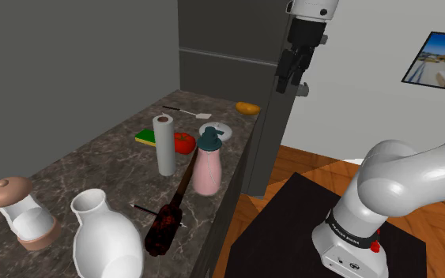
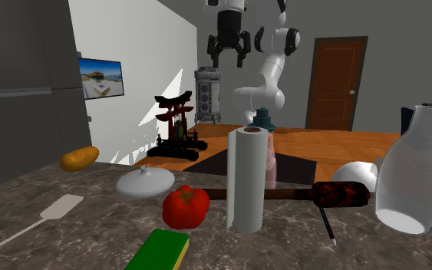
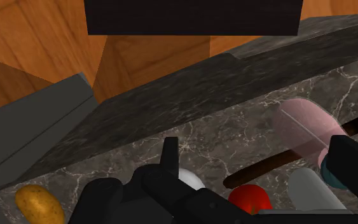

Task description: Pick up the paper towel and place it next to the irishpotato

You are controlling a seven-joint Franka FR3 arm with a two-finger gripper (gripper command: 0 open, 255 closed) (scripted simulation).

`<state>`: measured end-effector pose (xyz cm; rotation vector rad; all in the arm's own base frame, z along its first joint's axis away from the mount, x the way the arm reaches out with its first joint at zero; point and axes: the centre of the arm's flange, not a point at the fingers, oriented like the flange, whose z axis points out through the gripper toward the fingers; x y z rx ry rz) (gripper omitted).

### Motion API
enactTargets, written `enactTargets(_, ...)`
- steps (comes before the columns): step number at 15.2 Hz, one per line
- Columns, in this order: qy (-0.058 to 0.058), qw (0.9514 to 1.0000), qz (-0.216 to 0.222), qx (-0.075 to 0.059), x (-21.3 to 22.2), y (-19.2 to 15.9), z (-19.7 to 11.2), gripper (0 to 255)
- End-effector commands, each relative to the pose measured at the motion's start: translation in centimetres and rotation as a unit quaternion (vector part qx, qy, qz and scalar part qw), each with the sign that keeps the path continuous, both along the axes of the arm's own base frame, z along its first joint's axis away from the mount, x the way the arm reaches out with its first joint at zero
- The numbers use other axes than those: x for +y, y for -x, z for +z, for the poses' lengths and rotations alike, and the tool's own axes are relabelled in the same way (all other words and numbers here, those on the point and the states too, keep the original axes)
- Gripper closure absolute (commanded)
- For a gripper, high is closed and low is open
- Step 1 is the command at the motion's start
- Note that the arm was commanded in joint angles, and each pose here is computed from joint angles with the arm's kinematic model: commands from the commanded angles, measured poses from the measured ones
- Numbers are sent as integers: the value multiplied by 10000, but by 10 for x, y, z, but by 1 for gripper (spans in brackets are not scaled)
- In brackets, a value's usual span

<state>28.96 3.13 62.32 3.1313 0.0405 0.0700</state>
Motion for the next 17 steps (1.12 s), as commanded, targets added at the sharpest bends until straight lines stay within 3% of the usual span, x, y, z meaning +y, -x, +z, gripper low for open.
enactTargets(1,0,10000,0,0,0,0,0,0)
enactTargets(17,-158,9994,213,243,118,-167,-64,0)
